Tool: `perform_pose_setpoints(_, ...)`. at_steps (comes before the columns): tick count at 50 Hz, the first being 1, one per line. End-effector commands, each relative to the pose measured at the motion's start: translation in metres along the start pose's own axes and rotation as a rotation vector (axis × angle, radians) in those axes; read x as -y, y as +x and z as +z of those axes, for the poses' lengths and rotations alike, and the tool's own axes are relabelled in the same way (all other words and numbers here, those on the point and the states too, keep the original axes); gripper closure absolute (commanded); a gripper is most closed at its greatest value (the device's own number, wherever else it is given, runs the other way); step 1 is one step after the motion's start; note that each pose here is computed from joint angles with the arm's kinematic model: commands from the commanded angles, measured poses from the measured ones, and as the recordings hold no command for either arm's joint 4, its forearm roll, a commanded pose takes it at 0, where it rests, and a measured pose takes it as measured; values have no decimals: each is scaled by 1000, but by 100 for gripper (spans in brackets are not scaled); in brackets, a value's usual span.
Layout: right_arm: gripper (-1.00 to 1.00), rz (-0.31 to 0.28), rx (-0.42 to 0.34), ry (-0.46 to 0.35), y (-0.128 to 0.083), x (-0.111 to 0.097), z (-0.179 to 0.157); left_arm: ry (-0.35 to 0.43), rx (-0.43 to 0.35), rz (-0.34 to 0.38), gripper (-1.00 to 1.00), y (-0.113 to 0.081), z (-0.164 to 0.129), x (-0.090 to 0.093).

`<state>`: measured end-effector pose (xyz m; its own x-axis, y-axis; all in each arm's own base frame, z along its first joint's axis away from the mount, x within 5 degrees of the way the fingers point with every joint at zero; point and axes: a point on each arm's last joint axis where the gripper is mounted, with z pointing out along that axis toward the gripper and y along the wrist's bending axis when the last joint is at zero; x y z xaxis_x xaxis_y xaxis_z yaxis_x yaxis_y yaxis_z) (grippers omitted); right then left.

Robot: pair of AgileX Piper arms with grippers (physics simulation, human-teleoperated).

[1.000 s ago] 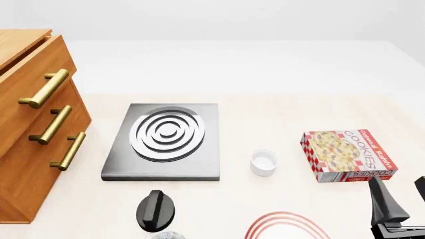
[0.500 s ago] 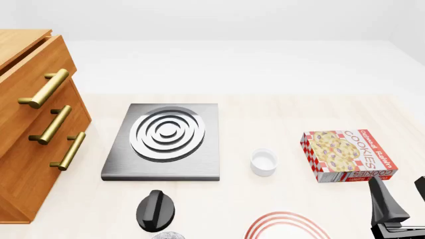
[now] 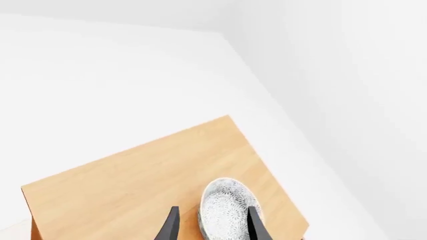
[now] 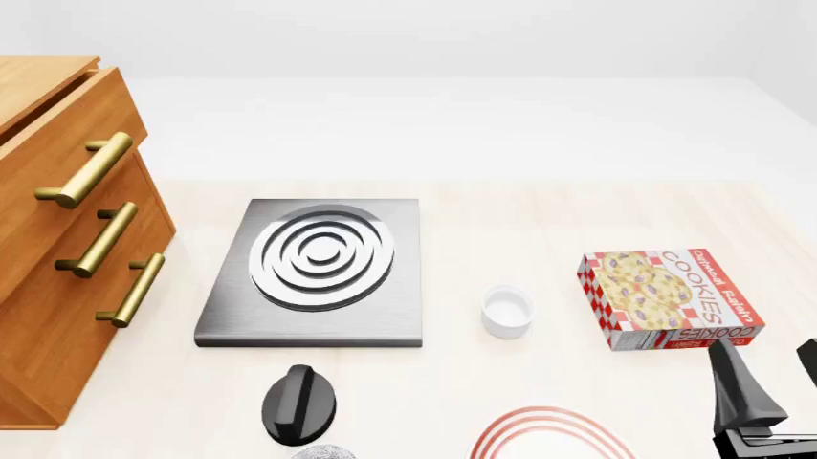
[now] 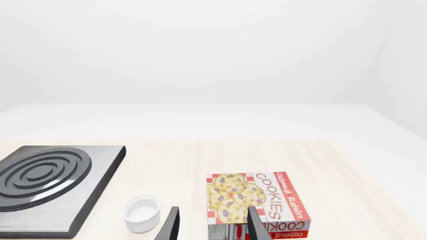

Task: Pick the akita bowl on the wooden cabinet and place it on the plate.

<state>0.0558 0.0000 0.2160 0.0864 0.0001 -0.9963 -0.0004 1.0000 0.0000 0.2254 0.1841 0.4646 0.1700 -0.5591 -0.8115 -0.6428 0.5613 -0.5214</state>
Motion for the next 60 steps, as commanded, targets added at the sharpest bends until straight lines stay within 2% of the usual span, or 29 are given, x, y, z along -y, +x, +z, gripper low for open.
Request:
perform_pose_setpoints(1, -100, 0, 0, 0, 0, 0, 0, -1, -16, 5, -100, 6, 7, -1)
perform_pose_setpoints(60, -100, 0, 0, 0, 0, 0, 0, 9, -59, 38, -100, 22, 26, 1)
